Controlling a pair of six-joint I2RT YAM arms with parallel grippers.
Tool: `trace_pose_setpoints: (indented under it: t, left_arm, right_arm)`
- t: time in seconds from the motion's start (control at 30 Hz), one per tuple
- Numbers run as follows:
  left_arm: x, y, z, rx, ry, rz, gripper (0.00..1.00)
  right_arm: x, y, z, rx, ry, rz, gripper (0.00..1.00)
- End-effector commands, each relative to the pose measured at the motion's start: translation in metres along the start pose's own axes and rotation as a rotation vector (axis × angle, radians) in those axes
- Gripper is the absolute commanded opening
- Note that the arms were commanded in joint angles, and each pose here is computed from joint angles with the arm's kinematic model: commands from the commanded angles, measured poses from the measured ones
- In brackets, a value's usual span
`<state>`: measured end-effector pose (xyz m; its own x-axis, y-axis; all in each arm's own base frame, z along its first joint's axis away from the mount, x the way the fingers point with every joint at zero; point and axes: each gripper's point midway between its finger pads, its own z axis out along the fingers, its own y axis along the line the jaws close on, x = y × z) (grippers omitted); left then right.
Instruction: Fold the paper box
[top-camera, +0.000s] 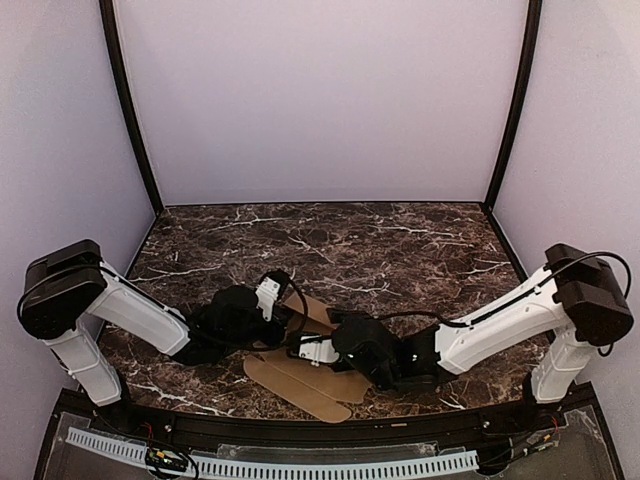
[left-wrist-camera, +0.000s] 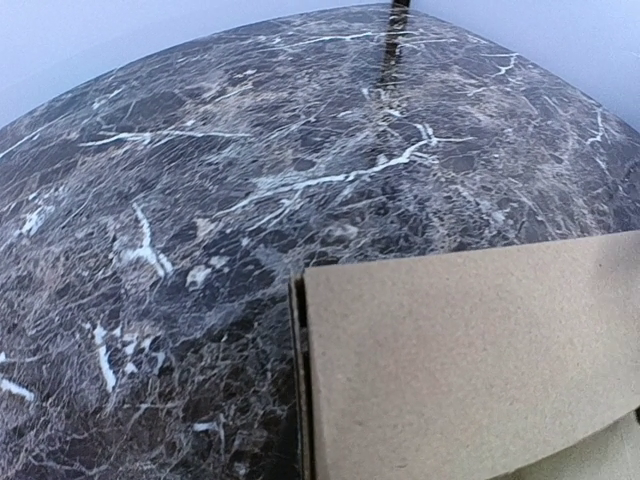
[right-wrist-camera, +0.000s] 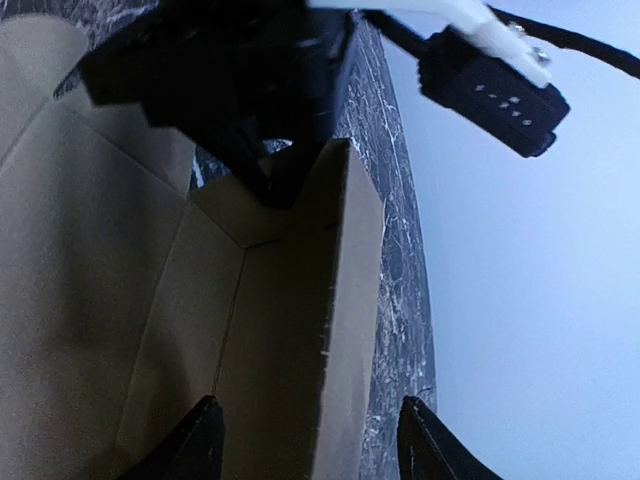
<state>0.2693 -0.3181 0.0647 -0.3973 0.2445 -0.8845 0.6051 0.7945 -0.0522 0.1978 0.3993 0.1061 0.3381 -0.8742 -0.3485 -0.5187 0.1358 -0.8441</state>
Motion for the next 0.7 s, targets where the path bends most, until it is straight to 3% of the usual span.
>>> trace_pose_setpoints:
  t: [0.0,0.17,0.4,0.53,0.67]
  left_arm:
    - [-0.022,-0.023,-0.002,0.101,-0.031,0.109,0.01]
    - [-0.027,-0.035,0.004,0.146,-0.012,0.151,0.01]
    - [-0.024,-0.046,0.011,0.197,0.005,0.194,0.01]
    - [-0.021,-0.053,0.014,0.262,0.027,0.219,0.01]
    - [-0.016,-0.062,0.012,0.362,0.043,0.245,0.01]
  right_arm:
    - [-0.03,-0.029,-0.037,-0.099,-0.134,0.216,0.63]
    - [-0.054,-0.066,-0.073,-0.158,-0.256,0.36,0.67]
    - [-0.043,-0.087,-0.09,-0.174,-0.274,0.539,0.66]
    - [-0.028,-0.097,-0.083,-0.216,-0.263,0.692,0.57]
    - [-0.019,-0.106,-0.07,-0.271,-0.24,0.822,0.41]
